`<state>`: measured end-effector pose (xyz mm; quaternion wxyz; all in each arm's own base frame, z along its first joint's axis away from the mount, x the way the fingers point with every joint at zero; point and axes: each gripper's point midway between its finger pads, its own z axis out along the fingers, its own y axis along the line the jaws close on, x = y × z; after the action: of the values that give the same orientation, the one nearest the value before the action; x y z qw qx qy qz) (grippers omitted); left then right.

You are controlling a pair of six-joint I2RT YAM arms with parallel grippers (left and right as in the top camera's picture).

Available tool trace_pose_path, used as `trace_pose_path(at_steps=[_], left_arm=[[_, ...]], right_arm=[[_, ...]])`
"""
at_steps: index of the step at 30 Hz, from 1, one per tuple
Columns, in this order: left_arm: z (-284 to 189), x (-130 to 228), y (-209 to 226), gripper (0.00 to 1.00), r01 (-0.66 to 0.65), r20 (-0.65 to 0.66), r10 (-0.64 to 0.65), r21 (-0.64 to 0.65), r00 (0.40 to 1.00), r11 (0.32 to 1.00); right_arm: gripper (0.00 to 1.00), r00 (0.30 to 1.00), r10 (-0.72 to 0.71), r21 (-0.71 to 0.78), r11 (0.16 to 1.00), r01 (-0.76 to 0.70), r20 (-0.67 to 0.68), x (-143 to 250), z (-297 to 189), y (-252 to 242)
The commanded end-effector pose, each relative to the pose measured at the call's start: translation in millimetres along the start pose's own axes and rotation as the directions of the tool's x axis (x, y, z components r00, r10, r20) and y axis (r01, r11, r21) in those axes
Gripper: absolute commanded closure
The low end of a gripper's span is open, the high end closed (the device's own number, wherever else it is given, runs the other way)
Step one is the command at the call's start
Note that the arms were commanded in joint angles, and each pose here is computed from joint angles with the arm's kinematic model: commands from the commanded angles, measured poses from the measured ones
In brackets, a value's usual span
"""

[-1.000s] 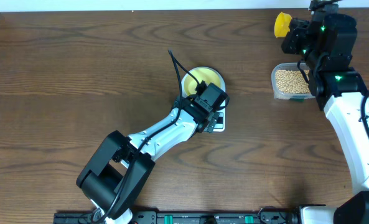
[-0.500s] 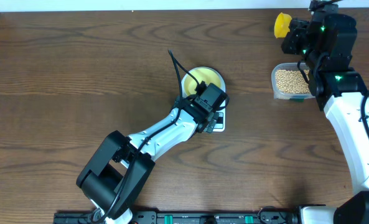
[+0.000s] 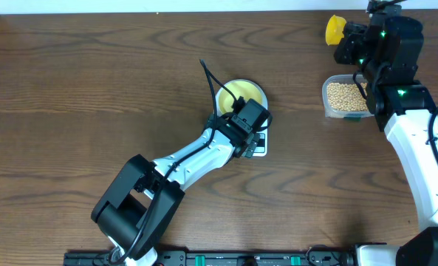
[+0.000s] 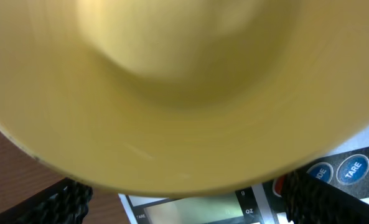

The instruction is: Scoop item into bowl and weigh 50g on scale

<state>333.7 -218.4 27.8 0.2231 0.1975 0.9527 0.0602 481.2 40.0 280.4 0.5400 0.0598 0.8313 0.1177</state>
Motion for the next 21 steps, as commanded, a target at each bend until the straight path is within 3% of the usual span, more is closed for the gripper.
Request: trace_pose_path(at_steps=[1,21], left_arm=[[10.0,9.2,1.5,0.01,-0.019,-0.03,0.019,-0.025,0.999,1.0],[10.0,13.0,2.4,0.0,-0.024,-0.046,0.023,-0.028,0.999,0.999]], right_arm=[[0.99,1.0,-0.015,-0.008,1.0,0.015,0.006,-3.6,0.4,2.0],[0.99,1.0,-0.022,-0.008,1.0,0.022,0.005,-3.5,0.4,2.0]])
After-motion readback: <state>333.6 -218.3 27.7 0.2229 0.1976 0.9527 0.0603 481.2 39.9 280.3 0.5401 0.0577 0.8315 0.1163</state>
